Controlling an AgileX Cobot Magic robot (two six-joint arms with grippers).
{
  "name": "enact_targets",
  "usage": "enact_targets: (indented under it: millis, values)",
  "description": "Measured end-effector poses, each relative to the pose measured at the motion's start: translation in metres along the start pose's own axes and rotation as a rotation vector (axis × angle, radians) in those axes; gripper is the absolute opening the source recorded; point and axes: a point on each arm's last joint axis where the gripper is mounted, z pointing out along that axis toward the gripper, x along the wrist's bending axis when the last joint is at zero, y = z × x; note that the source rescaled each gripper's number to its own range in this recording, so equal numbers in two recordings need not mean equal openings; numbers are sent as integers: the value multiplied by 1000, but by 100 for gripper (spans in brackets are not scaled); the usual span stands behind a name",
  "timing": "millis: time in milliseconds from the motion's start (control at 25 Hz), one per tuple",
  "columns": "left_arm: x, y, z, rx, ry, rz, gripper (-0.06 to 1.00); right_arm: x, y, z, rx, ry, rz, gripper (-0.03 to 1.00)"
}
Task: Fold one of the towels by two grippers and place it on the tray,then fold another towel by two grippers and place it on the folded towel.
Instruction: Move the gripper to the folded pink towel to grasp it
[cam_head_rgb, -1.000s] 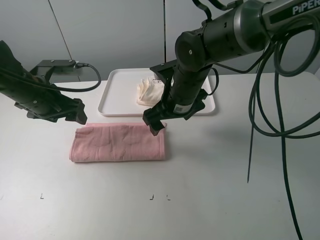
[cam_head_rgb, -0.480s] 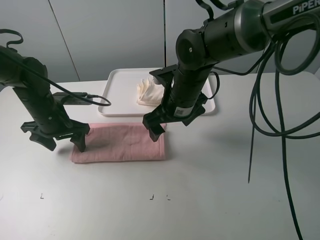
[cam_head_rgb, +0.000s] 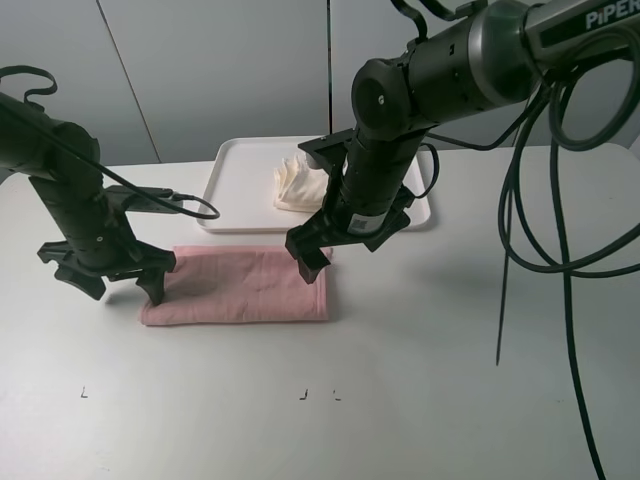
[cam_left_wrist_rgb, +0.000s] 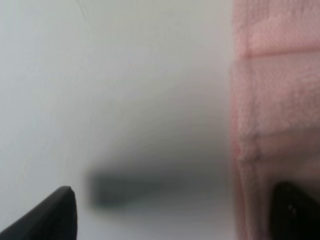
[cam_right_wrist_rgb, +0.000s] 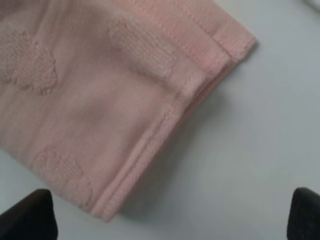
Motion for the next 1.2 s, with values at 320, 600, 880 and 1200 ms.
enact_targets:
  millis: [320, 600, 880, 1200]
  values:
    - [0, 1, 1, 7, -1, -2, 99, 0, -2, 16, 40, 14, 24, 100]
    - [0, 0, 1, 9, -1, -3, 99, 2, -2, 38, 47, 55, 87, 93]
    - [0, 0, 1, 9, -2, -4, 99, 4, -4, 48, 66, 94, 107, 65]
    - [0, 0, 1, 9, -2, -4, 99, 5, -2, 53, 39, 110, 134, 65]
